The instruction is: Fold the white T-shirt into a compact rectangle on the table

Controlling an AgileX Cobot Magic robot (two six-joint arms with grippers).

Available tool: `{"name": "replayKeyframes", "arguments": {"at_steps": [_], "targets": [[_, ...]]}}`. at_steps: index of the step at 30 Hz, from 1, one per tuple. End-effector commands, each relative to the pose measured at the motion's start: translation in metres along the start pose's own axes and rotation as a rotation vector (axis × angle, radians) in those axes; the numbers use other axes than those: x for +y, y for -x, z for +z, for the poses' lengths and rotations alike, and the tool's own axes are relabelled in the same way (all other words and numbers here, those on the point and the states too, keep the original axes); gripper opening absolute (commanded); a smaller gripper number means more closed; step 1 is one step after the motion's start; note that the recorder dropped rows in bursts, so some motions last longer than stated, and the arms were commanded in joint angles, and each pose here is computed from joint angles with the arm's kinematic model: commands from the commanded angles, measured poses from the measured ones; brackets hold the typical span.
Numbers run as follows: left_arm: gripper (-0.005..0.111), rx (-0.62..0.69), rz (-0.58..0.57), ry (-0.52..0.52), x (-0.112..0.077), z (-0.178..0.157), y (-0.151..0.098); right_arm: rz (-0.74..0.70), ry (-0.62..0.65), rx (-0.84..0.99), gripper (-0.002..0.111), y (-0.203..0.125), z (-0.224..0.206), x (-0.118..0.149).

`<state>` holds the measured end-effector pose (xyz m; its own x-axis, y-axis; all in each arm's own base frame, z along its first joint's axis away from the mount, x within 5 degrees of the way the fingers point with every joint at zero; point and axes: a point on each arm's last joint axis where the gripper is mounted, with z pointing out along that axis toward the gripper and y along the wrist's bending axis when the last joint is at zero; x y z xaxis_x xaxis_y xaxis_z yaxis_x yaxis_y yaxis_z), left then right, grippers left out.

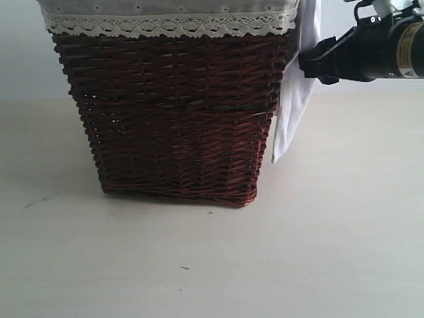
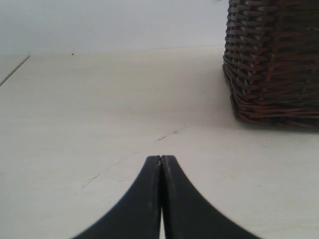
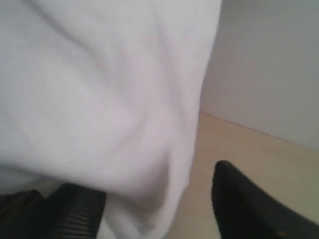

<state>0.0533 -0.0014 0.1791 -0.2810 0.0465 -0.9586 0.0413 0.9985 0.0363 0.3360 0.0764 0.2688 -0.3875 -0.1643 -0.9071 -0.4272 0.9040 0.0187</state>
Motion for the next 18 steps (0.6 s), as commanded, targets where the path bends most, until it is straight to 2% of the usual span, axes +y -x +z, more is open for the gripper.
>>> {"name": "replayKeyframes", "arguments": {"at_steps": [1,3,7,9,11,18], "targets": [[0.0,-0.014,0.009,-0.003,0.0,-0.001,0.002,0.013,0.092,-0.013,0.021,0.001,0.013,0.006],[0.0,-0.014,0.009,-0.003,0.0,-0.001,0.002,0.009,0.088,-0.024,0.0,0.006,0.016,0.004],[0.0,-0.014,0.009,-0.003,0.0,-0.001,0.002,-0.064,-0.085,-0.056,0.0,0.028,0.003,-0.01],[0.0,-0.014,0.009,-0.003,0.0,-0.001,0.002,-0.076,-0.224,-0.116,0.0,0.052,-0.019,-0.019],[0.0,-0.014,0.009,-0.003,0.0,-0.001,0.002,-0.082,-0.296,-0.173,0.0,0.071,-0.037,-0.022],[0.0,-0.014,0.009,-0.003,0.0,-0.001,0.002,-0.118,-0.363,-0.498,0.0,0.157,-0.118,-0.012]]}}
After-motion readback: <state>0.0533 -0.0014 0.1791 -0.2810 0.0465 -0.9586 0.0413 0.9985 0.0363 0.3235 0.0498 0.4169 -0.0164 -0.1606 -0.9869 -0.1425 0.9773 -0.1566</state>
